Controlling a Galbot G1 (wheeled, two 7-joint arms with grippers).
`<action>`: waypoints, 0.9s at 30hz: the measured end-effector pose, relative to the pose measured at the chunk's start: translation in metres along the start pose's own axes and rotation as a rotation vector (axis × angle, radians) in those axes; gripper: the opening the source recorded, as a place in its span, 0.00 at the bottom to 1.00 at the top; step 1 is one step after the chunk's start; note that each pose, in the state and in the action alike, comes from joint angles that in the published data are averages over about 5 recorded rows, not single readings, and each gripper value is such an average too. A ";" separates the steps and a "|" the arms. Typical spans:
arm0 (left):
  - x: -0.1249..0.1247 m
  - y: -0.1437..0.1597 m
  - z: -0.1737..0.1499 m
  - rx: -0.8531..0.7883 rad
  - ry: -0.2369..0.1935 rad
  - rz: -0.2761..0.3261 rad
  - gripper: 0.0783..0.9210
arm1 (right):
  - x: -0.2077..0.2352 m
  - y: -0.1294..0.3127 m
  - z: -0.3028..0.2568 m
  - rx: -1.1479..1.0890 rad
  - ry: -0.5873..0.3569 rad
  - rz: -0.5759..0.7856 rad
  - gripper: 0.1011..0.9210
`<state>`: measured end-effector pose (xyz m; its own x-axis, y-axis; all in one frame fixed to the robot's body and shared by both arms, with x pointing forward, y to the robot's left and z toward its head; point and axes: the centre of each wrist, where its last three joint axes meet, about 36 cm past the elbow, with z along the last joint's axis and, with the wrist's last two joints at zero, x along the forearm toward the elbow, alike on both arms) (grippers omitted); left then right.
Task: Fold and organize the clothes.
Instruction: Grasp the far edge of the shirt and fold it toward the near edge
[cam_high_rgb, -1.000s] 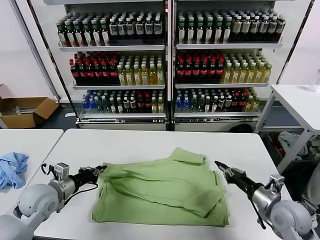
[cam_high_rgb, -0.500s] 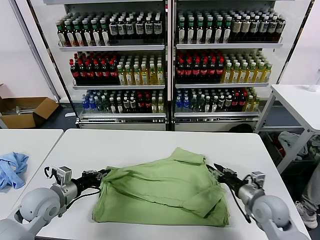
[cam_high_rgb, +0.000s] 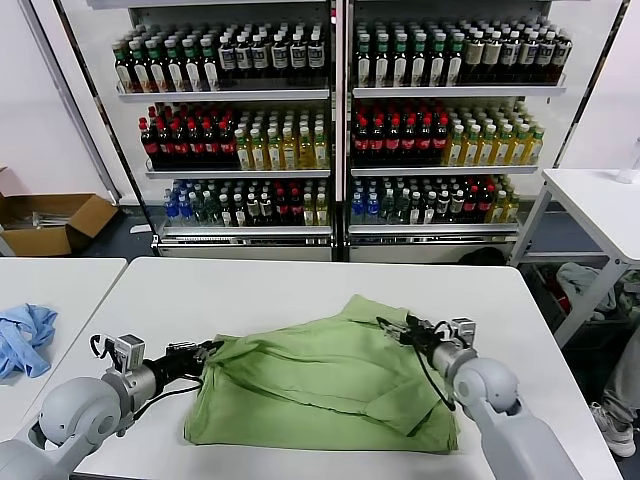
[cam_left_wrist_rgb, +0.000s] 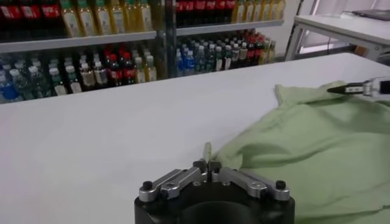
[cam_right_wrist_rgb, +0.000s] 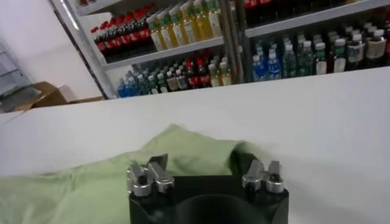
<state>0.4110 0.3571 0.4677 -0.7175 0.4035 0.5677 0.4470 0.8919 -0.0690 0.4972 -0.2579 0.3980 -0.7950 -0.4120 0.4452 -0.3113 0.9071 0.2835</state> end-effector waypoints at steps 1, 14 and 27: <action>0.000 0.000 0.000 0.001 -0.001 0.001 0.01 | -0.002 0.001 -0.001 0.002 -0.001 -0.001 0.50; -0.001 0.000 0.002 -0.001 -0.001 0.003 0.01 | -0.008 0.002 -0.006 0.022 -0.023 -0.009 0.07; 0.002 0.004 -0.001 -0.009 -0.005 -0.008 0.01 | 0.021 -0.003 0.002 0.005 -0.077 -0.077 0.01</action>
<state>0.4115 0.3614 0.4697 -0.7241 0.3973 0.5638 0.4458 0.8933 -0.0569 0.4801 -0.2692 0.4052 -0.8062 -0.4724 0.3562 -0.3752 0.8737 0.3096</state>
